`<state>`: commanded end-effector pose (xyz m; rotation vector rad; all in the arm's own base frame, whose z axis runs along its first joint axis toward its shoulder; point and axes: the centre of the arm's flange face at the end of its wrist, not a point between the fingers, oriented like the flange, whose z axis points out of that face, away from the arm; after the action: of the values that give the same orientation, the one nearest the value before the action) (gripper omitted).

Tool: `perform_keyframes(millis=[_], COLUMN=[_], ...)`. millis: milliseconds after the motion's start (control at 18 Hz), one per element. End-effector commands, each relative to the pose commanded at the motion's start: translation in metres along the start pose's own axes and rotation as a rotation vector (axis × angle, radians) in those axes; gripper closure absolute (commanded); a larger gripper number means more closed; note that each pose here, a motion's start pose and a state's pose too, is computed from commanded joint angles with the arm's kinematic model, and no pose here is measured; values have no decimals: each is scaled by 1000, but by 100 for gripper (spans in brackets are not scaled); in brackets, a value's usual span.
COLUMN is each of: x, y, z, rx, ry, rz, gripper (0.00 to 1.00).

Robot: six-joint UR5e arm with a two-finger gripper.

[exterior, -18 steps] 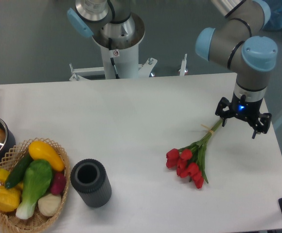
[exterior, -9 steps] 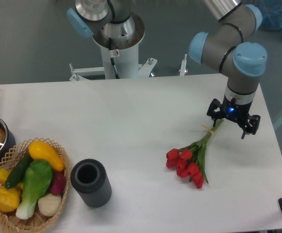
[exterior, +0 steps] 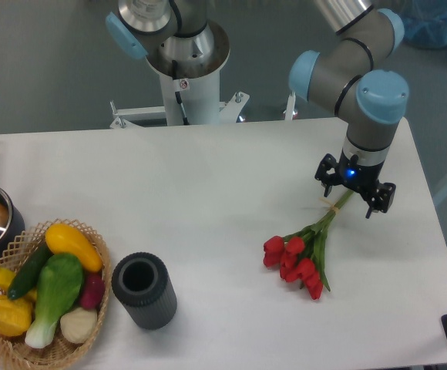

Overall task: Pick up the flowers from the table
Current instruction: 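Lower the open gripper onto the red tulip stems below the blooms, then close the gripper around the tulip stems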

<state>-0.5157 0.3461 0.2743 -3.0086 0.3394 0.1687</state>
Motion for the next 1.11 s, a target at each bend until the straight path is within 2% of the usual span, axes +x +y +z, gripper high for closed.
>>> perform_keyframes(millis=[278, 556, 944, 1000, 1056, 1111], x=[8, 14, 22, 22, 22, 21], y=[-20, -51, -62, -63, -62, -61], z=[14, 53, 67, 67, 67, 66], rx=[0, -5, -2, -1, -3, -4], ry=[23, 67, 93, 92, 91, 85], rz=[21, -14, -11, -9, -6, -8], gripper=[0, 0, 1, 19, 45, 64])
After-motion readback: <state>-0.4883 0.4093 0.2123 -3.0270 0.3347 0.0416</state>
